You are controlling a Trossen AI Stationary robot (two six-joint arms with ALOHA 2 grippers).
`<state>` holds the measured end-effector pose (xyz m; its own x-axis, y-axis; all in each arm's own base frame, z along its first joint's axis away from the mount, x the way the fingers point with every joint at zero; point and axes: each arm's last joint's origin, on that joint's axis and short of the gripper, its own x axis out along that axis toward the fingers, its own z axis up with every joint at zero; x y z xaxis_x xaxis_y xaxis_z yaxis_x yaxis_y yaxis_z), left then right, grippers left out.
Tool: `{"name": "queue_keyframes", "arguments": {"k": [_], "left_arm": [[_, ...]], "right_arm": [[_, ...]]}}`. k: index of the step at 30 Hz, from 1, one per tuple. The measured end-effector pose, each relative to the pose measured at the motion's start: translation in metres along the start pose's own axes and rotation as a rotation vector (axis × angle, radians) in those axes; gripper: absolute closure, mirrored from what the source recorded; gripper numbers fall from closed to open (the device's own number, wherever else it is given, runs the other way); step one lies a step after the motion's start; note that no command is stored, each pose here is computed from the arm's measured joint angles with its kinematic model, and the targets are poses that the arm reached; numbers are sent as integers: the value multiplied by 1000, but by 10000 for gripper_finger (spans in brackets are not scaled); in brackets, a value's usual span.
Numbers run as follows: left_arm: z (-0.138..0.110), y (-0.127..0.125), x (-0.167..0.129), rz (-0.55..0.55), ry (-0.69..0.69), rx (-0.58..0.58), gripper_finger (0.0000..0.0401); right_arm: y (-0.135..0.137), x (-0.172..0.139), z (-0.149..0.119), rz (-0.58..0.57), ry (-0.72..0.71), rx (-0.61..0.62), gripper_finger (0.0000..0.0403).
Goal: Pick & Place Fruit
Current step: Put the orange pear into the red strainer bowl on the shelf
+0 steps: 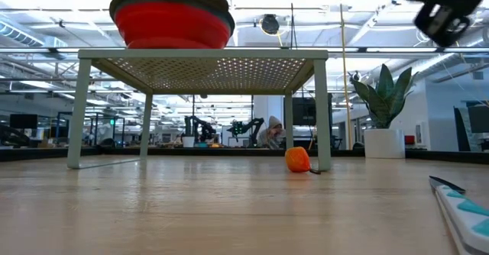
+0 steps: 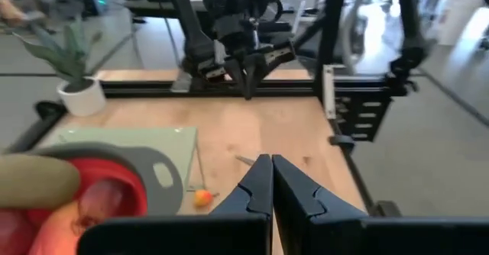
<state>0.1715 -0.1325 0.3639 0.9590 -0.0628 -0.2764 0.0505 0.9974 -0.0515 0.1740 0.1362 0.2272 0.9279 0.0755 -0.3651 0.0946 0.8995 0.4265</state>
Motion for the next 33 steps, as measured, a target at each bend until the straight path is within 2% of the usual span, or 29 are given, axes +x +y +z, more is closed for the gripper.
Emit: {"name": "queue_keyframes", "arguments": {"k": [4, 8, 16, 22, 26, 33], "left_arm": [[9, -17, 16, 61, 4, 27, 401], [16, -29, 31, 99, 26, 51, 401], [30, -42, 56, 147, 115, 81, 401], [37, -51, 76, 196, 150, 0, 401], [39, -59, 94, 234, 143, -89, 401], [31, -77, 148, 289, 155, -326, 401]], "right_arm": [[-21, -12, 12, 124, -78, -66, 403], [-35, -26, 27, 189, -152, -126, 403], [-48, -53, 50, 175, -337, -308, 403], [-58, -70, 51, 147, -336, -392, 403], [-62, -82, 50, 217, -326, -431, 403], [-67, -100, 55, 277, -397, -418, 403]]}}
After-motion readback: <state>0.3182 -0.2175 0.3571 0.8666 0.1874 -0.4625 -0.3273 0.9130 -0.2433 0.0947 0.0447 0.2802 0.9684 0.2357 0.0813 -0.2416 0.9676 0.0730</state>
